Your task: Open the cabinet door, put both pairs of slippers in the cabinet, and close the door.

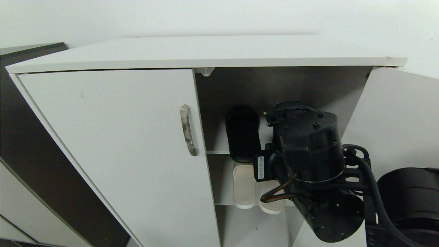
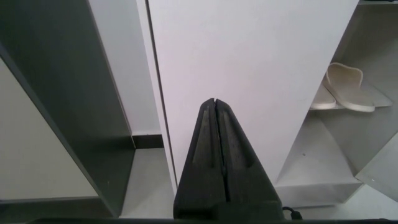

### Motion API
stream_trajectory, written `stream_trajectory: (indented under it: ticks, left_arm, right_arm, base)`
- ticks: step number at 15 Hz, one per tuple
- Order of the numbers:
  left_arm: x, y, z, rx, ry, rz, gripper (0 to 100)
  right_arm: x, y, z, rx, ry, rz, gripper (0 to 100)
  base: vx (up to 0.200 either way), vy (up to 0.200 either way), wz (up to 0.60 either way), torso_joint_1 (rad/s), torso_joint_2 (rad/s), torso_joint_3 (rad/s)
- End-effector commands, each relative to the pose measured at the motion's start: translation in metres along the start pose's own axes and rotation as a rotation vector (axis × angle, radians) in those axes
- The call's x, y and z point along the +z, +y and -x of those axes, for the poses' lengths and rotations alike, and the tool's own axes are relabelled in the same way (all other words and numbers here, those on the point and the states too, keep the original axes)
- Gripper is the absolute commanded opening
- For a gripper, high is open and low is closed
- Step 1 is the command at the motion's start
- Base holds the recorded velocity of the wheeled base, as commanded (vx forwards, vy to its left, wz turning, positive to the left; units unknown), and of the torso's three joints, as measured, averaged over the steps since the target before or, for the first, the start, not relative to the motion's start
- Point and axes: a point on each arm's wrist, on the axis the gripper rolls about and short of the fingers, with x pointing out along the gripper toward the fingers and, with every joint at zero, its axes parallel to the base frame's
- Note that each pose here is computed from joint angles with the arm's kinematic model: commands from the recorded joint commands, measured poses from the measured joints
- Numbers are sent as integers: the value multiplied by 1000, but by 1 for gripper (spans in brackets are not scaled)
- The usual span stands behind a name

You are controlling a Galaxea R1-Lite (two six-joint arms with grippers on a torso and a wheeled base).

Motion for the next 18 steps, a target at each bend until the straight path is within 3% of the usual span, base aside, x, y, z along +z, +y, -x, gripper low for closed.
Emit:
stream_trajectory:
  ticks: [1, 13, 18]
  left_arm:
    - [0, 0, 0, 1, 1, 0, 0]
    - [0, 0, 0, 0, 1, 0, 0]
    - [0, 0, 0, 0, 1, 2, 0]
  right_arm:
    - [0, -2, 6, 9, -1, 2, 0]
    - [-12, 2, -4, -10, 24, 27, 0]
    - [-13, 3, -4, -11, 26, 27, 0]
  base:
    - [0, 0, 0, 0, 0, 0]
    - [0, 0, 0, 0, 0, 0]
    - [-200, 0, 0, 5, 0, 3]
